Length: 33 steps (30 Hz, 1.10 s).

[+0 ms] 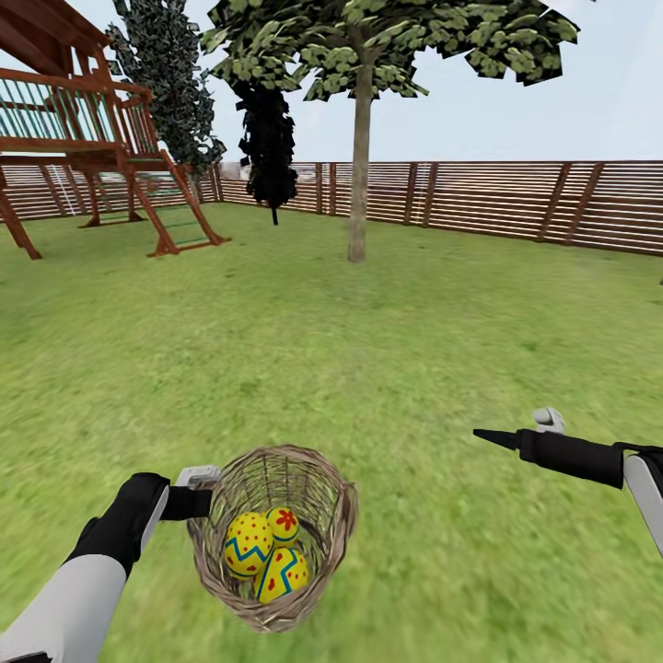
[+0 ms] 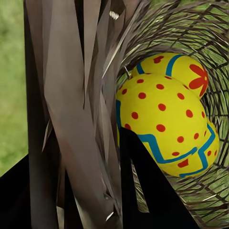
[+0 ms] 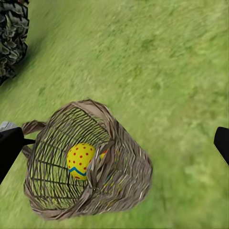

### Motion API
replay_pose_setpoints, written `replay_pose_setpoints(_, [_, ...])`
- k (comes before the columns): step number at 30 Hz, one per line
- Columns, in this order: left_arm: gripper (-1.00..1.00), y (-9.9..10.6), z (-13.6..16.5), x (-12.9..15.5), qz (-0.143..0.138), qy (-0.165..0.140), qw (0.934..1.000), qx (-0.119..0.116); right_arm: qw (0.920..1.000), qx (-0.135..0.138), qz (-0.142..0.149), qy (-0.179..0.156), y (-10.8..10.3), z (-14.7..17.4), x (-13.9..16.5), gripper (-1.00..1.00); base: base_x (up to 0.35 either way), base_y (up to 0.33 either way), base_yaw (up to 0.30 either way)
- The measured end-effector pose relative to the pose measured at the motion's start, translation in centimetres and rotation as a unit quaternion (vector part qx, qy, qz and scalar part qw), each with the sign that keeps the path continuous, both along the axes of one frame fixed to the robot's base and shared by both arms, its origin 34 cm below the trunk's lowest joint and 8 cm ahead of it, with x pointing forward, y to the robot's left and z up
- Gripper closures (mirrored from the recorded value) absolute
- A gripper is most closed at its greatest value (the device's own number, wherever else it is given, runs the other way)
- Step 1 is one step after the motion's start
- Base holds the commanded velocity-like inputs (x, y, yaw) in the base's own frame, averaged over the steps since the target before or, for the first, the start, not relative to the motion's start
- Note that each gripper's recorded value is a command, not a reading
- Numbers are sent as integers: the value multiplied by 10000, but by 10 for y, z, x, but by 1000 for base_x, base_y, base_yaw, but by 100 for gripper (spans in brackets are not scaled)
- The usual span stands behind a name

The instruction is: Take the three Easter eggs out of the wicker basket on the lawn in the garden, then place them on the lawn next to a single tree (choose any tree) so that all three eggs are next to the same tree and none are left in the basket.

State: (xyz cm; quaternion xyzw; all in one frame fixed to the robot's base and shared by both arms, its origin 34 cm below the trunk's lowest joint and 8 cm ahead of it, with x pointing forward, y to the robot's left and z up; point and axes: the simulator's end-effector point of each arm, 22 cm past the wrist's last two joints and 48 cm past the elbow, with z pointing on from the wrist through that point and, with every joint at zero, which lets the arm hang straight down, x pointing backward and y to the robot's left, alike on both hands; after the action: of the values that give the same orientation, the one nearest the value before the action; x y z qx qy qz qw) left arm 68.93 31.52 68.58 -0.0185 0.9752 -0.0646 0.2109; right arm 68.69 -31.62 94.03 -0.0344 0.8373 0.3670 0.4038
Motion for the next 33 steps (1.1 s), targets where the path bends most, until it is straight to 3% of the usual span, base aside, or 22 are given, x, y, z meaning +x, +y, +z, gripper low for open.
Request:
replay_pose_setpoints(11, [100,0,0,0,0,0,10000,0,10000,3,1,6,0,0,0,-100,313,0,0])
replay_pose_setpoints(21, [100,0,5,1,-6,-43,10000,12,10000,9,2,-39,0,5,-1,-100,312,0,-182])
replay_pose_setpoints(33, [100,0,5,2,-3,-49,10000,6,10000,3,1,-43,0,5,-1,-100,307,0,-8])
